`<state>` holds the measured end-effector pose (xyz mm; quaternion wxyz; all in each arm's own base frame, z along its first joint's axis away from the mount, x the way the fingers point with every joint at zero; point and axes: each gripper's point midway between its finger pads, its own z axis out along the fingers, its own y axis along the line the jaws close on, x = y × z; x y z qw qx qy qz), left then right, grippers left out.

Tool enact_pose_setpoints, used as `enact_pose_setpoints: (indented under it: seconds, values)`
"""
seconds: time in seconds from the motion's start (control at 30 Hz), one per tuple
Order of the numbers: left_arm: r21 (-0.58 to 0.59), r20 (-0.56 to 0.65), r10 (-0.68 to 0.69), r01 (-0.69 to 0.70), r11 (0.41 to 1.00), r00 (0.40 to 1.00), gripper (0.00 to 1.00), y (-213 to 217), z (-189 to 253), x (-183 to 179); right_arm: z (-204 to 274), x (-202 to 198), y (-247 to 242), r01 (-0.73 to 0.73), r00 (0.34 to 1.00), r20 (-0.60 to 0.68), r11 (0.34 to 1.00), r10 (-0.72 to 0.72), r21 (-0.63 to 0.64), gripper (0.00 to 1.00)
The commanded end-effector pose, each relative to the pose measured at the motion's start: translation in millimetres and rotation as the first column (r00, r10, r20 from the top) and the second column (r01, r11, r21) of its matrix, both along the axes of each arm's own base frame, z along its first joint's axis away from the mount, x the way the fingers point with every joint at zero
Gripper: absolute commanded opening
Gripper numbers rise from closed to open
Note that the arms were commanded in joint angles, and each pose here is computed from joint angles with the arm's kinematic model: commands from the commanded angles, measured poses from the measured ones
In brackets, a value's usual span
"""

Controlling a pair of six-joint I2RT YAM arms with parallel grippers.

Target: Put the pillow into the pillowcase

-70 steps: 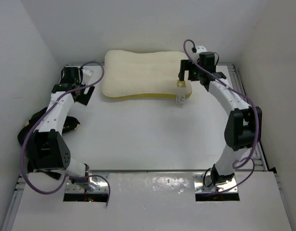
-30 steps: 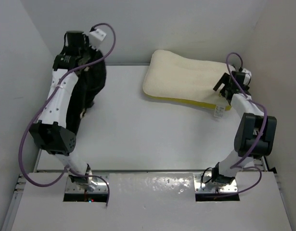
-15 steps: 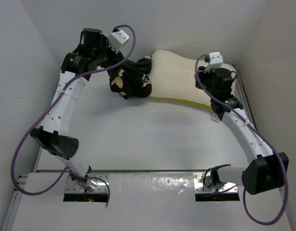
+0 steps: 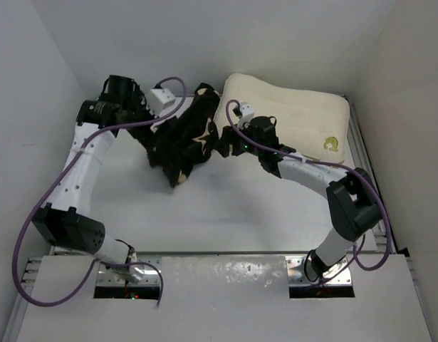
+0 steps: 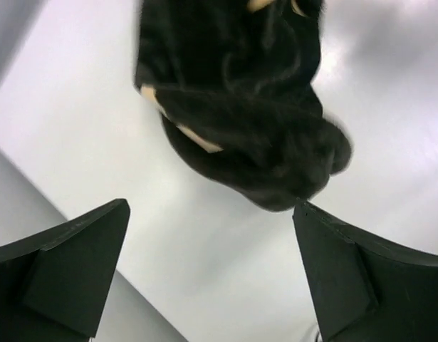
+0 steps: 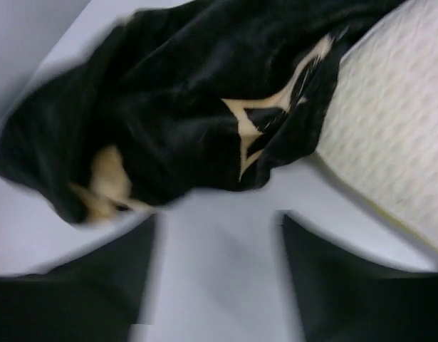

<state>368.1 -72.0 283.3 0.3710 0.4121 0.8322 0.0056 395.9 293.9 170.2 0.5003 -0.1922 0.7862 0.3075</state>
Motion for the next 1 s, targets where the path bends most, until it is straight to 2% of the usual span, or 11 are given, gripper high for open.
enact_pose_setpoints:
  seconds: [0.0,0.07,0.1,0.17,0.23,0.33,0.47,0.67,0.77,0.9,0.97]
  values:
    - [-0.038,-0.126,-0.131,0.128,0.991,0.983,1.00,8.0,-25.5,-54.5,11.1,-1.2,16.7,0.044,0.998,-0.046,0.996,-0.040,0.078,0.46]
    - [-0.084,-0.059,0.043,-0.047,0.995,0.997,1.00,47.3,-21.1,-39.9,-8.2,4.2,4.6,0.147,0.982,-0.129,0.988,-0.140,0.043,0.00]
    - [-0.112,-0.037,0.107,-0.111,0.988,0.994,1.00,54.7,-22.9,-29.2,-12.8,6.9,2.0,0.168,0.975,-0.151,0.985,-0.161,0.037,0.00]
    - [-0.180,-0.053,0.250,-0.256,0.950,0.967,1.00,66.9,-42.8,1.9,-27.7,9.2,6.0,0.169,0.969,-0.181,0.986,-0.166,0.003,0.10]
    - [-0.147,-0.096,0.303,-0.315,0.938,0.948,0.90,65.0,-63.3,18.9,-39.2,10.8,18.6,0.153,0.967,-0.204,0.988,-0.154,-0.019,0.68]
    - [-0.136,-0.183,0.350,-0.377,0.916,0.919,0.88,59.3,-109.8,42.8,-43.7,1.6,47.8,0.066,0.973,-0.220,0.997,-0.071,-0.029,0.84]
    - [-0.250,-0.140,0.448,-0.470,0.847,0.883,0.93,82.2,-123.1,88.1,-45.4,-33.3,97.4,-0.120,0.988,-0.110,0.989,0.110,-0.088,0.84]
    - [-0.273,-0.197,0.362,-0.405,0.872,0.911,0.98,39.7,-173.9,128.5,-78.5,-77.5,154.2,-0.275,0.957,-0.122,0.957,0.264,-0.091,0.37]
    - [-0.185,-0.214,0.386,-0.425,0.886,0.898,0.82,41.6,-208.4,124.8,-77.4,-77.8,156.0,-0.220,0.968,-0.135,0.974,0.213,-0.046,0.41]
    - [-0.254,-0.296,0.373,-0.449,0.857,0.879,0.07,55.3,-210.6,114.6,-74.5,-82.7,147.6,-0.219,0.969,-0.126,0.974,0.211,-0.054,0.69]
    - [-0.296,-0.304,0.388,-0.474,0.829,0.870,0.00,67.6,-187.5,110.8,-78.9,-80.4,140.9,-0.205,0.973,-0.128,0.974,0.193,-0.096,0.76]
